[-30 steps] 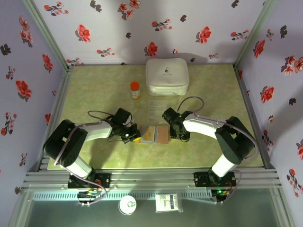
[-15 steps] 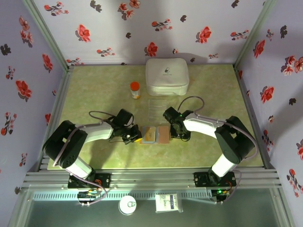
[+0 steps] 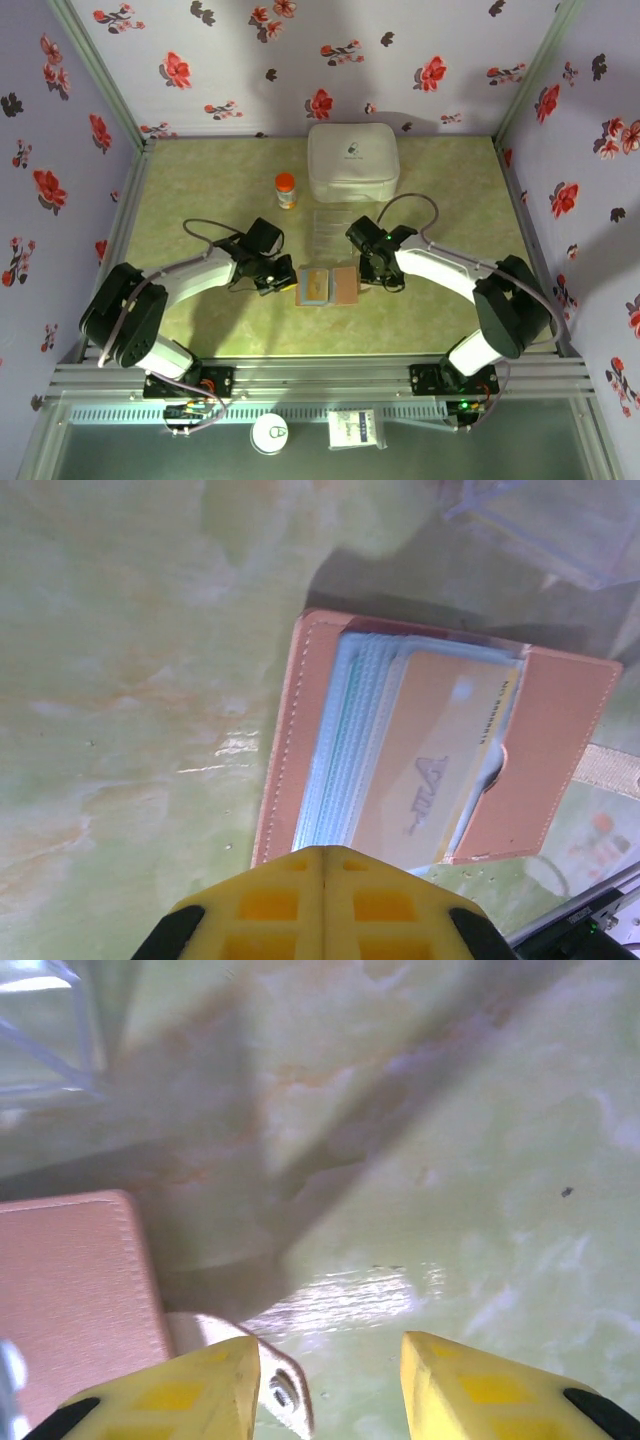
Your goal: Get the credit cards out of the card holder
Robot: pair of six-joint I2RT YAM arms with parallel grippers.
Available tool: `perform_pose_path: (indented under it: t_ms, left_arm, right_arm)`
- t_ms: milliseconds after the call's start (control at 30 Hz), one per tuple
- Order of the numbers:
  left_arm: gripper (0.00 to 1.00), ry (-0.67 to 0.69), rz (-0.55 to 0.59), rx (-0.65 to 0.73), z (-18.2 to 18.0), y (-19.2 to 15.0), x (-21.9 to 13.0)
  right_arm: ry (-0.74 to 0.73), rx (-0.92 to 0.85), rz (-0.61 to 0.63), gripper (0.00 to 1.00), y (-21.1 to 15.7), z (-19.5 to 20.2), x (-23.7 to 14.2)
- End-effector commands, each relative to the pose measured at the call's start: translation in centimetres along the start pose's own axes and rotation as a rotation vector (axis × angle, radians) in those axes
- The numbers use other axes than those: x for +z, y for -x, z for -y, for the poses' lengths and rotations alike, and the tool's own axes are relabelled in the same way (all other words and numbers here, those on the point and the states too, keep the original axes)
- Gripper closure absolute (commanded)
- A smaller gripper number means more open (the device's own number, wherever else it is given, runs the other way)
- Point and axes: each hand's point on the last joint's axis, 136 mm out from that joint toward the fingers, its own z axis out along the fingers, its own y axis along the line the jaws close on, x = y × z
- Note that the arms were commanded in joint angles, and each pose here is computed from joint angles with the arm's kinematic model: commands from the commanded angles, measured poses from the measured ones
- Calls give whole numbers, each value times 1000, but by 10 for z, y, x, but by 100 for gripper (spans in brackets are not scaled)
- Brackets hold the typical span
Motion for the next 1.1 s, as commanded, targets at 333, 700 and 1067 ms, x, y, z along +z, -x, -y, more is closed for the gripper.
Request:
perform_pose_path:
  t_ms: [333, 700, 1067]
  left_arm:
    - [100, 20, -16, 65, 5, 6, 5]
    - [100, 96, -36, 50, -20, 4, 24]
    - [100, 112, -46, 44, -29, -1, 27]
  right_arm:
    - [313, 10, -57, 53, 1, -85, -12]
    - [344, -26, -117, 50, -6, -118, 14]
    - [371, -30, -146, 50, -16, -132, 27]
